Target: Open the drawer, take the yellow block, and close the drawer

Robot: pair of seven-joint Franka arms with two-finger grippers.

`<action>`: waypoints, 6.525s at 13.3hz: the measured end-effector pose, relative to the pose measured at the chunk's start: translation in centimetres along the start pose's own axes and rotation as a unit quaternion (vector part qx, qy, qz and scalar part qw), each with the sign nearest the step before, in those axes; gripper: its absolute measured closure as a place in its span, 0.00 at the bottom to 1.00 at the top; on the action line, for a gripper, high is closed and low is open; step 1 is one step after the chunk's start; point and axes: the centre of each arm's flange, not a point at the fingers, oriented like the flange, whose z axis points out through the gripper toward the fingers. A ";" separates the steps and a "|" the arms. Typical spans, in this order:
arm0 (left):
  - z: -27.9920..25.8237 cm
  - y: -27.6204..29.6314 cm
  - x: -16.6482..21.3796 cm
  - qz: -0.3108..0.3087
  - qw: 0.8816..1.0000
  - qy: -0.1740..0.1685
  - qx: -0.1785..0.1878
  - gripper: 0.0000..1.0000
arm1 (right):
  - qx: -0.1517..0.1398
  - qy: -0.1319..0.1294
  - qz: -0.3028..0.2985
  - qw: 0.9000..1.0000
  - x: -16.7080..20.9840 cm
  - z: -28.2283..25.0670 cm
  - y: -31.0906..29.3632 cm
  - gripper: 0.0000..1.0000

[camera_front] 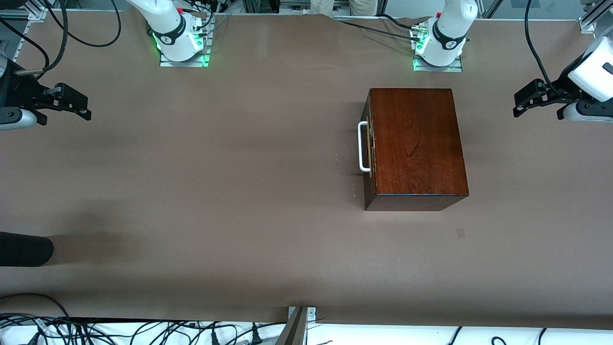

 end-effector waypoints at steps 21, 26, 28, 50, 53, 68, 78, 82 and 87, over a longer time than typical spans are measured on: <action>7.2 26.0 0.1 0.031 0.995 -0.091 0.017 0.00 | 0.000 0.000 0.000 1.000 0.0 0.0 0.0 0.00; 16.5 38.2 -1.0 0.048 0.994 -0.084 0.045 0.00 | 0.000 0.001 -0.001 1.000 0.0 0.0 -0.1 0.00; 21.4 41.1 -1.6 0.070 0.990 -0.084 0.093 0.00 | 0.000 0.001 -0.001 1.000 0.0 0.0 -0.2 0.00; 35.6 42.6 -2.9 0.041 0.987 -0.044 0.148 0.00 | 0.000 0.001 -0.002 1.000 0.1 0.0 -0.3 0.00; 35.3 44.2 -3.4 0.030 0.990 -0.018 0.136 0.00 | 0.000 0.001 -0.002 1.000 0.1 0.0 -0.3 0.00; 27.3 50.4 -3.3 0.005 1.000 0.027 0.002 0.00 | 0.000 0.001 -0.004 1.000 0.1 0.0 -0.4 0.00; 7.5 28.1 4.7 -0.110 0.992 0.041 0.053 0.00 | 0.030 0.002 -0.039 0.999 0.3 0.0 -4.7 0.00; 5.6 19.6 6.7 -0.088 0.994 0.031 0.062 0.00 | 0.030 0.009 -0.083 0.996 0.5 0.2 -9.9 0.00; 5.4 9.0 8.8 -0.036 0.998 0.008 0.045 0.00 | 0.030 0.019 -0.162 0.986 0.6 1.7 -19.4 0.00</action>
